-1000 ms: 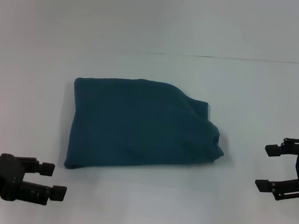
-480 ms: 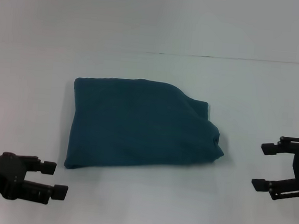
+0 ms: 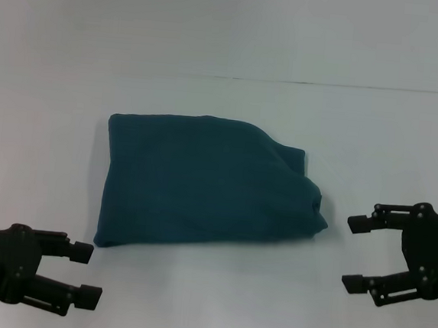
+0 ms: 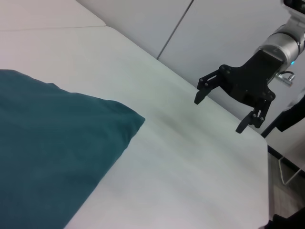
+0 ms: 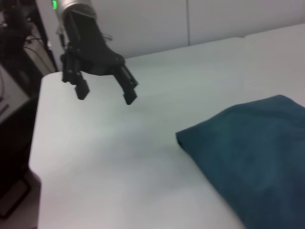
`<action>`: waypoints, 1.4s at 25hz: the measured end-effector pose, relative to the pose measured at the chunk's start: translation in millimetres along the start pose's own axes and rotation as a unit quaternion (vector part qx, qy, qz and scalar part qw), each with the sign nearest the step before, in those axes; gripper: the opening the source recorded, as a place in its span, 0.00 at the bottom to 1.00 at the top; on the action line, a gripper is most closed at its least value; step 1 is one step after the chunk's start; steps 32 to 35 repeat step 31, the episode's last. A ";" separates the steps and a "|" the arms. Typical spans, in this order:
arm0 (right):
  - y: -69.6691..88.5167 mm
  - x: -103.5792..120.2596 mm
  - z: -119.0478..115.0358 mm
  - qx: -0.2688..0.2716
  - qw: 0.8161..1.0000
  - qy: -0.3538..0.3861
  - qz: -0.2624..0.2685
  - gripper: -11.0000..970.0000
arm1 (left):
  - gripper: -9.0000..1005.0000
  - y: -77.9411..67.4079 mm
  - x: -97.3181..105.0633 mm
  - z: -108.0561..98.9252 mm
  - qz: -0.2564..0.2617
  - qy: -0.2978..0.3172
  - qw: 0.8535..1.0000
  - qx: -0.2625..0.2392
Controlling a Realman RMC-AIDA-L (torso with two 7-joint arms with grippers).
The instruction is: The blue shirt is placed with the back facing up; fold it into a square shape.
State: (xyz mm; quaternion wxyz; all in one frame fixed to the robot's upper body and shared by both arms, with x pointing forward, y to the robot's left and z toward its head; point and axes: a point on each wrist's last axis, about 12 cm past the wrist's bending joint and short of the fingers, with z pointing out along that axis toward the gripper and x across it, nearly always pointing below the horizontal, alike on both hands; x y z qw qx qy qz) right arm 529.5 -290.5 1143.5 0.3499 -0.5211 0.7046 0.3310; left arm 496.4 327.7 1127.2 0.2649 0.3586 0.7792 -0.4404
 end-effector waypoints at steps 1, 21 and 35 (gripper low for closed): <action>0.6 0.0 0.5 -0.004 1.000 0.000 -0.001 0.95 | 0.94 -0.3 0.0 0.0 0.000 0.000 1.000 0.002; 4.6 1.5 3.0 -0.021 1.000 0.001 -0.006 0.95 | 0.94 0.1 -1.5 0.9 0.003 -0.002 1.000 0.004; 3.8 1.2 3.0 -0.019 1.000 0.001 -0.007 0.95 | 0.94 0.7 -0.7 1.0 0.002 -0.003 1.000 0.000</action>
